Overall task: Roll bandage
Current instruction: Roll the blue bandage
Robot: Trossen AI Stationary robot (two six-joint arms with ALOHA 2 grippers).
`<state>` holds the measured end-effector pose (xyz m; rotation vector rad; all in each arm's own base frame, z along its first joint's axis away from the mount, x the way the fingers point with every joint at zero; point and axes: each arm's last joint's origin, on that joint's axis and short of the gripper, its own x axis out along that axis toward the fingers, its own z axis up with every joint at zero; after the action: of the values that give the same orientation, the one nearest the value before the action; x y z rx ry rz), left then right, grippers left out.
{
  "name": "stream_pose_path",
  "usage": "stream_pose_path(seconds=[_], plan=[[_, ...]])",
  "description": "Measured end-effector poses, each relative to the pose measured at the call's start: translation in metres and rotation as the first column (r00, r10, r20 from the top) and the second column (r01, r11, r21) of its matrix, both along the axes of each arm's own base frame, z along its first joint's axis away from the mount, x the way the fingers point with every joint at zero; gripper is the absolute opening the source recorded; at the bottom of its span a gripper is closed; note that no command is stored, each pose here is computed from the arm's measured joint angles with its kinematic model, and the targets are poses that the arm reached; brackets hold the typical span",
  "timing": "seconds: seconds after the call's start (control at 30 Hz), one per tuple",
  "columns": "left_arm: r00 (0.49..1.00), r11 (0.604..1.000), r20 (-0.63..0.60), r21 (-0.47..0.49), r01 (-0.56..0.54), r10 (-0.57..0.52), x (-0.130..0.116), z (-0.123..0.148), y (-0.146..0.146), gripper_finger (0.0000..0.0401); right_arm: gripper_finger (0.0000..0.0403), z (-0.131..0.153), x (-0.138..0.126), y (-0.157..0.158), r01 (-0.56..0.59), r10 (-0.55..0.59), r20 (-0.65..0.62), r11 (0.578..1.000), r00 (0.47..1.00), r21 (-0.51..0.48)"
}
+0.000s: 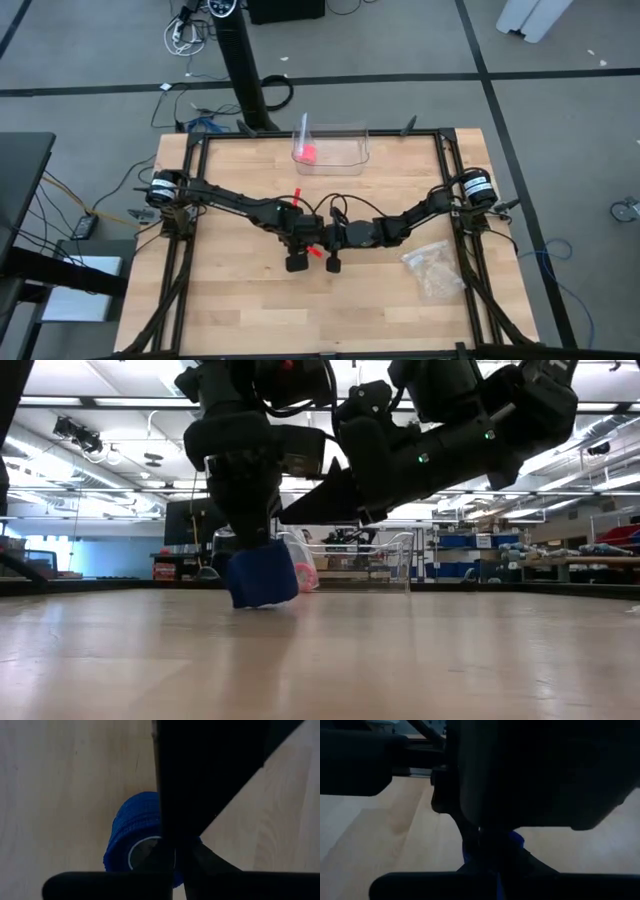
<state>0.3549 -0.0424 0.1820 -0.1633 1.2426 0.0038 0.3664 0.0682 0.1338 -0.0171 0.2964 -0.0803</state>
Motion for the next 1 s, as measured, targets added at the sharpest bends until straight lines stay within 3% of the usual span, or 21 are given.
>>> stream_pose_path(seconds=[0.53, 1.0], plan=[[1.0, 1.0, 0.016, -0.004, -0.001, 0.001, 0.002, 0.001, 0.0, 0.0019, 0.0001, -0.022, 0.004, -0.003, -0.012, 0.012, -0.029, 1.0, 1.0, 0.015], [1.0, 0.999, 0.001, 0.03, -0.02, 0.02, 0.0, 0.0, 0.001, 0.0064, 0.0001, -0.027, 0.003, -0.002, -0.018, 0.02, -0.076, 0.999, 0.997, 0.026]])
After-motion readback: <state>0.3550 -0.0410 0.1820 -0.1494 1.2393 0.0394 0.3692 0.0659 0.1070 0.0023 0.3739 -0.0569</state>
